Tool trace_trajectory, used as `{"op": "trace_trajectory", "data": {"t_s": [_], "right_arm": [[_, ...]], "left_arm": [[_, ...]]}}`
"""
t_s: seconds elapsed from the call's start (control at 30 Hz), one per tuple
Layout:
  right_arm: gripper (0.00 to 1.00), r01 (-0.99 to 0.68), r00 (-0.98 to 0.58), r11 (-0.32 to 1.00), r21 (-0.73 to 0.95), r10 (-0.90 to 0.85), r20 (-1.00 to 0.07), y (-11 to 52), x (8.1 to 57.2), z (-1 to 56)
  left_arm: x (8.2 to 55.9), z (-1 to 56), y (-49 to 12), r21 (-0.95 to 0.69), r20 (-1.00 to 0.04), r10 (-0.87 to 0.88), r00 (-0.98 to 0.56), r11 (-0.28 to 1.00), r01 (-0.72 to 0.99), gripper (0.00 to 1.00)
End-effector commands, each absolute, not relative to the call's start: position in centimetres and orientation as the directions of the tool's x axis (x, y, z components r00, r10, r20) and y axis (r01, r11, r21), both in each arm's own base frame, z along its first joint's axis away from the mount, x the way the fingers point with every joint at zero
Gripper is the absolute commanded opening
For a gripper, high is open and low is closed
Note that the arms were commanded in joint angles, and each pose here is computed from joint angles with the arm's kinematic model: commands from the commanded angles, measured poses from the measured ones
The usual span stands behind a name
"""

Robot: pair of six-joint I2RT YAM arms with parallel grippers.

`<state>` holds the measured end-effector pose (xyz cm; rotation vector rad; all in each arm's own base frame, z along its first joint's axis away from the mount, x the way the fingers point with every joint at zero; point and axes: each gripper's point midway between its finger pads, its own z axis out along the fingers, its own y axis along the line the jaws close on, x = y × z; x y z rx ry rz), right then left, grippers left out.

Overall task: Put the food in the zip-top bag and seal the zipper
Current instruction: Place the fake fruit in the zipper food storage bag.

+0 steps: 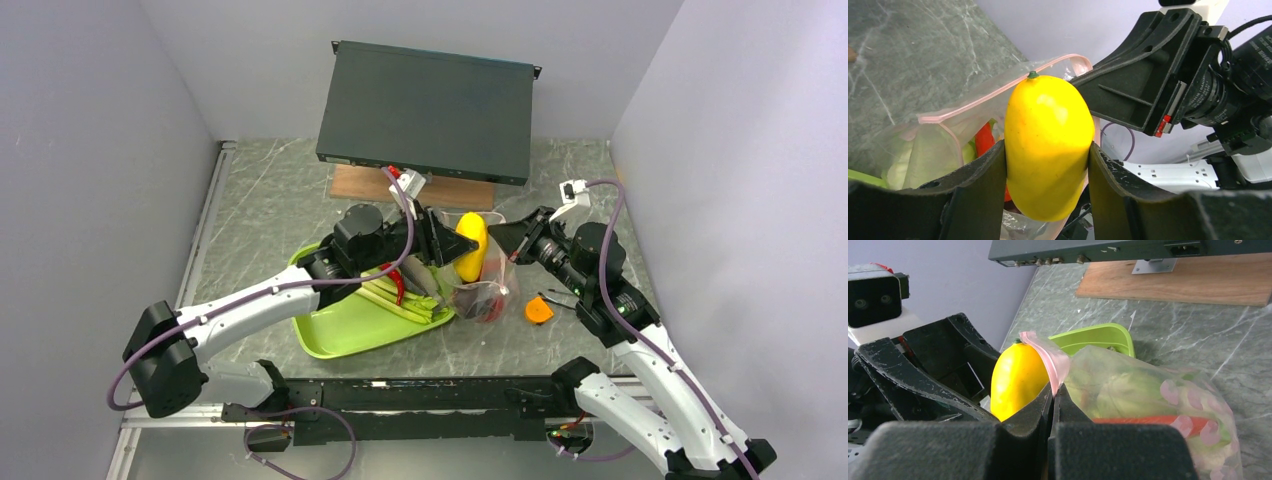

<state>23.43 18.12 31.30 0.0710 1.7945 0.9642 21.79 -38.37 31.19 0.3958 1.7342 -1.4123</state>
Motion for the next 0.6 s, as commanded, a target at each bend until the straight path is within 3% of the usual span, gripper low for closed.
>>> {"op": "trace_trajectory", "data": {"t_s": [0.0, 0.07, 0.27, 0.57], "right_arm": [[0.0, -0.52, -0.385, 0.57, 0.636, 0.508, -0.771, 19.1, 21.6, 37.1], [0.0, -0.517, -0.388, 0.573, 0.636, 0.505, -0.771, 19.1, 21.7, 36.8], [0.0, -0.505, -0.378, 0.595, 0.625, 0.498, -0.78, 18.8, 22.0, 36.6], [0.0, -0.491, -0.356, 0.621, 0.611, 0.498, -0.791, 18.2, 22.0, 36.6]], "left_arm": [[23.5, 32.5, -38.4, -0.615, -0.788, -0.316, -0.528, 0.368, 0.697, 0.59], [23.4, 32.2, -38.0, -0.614, -0.79, -0.31, -0.53, 0.381, 0.692, 0.73], [22.1, 31.7, -36.9, -0.615, -0.786, -0.25, -0.565, 0.401, 0.679, 0.93], [20.5, 31.3, -33.0, -0.607, -0.772, -0.2, -0.604, 0.514, 0.606, 0.95]]}}
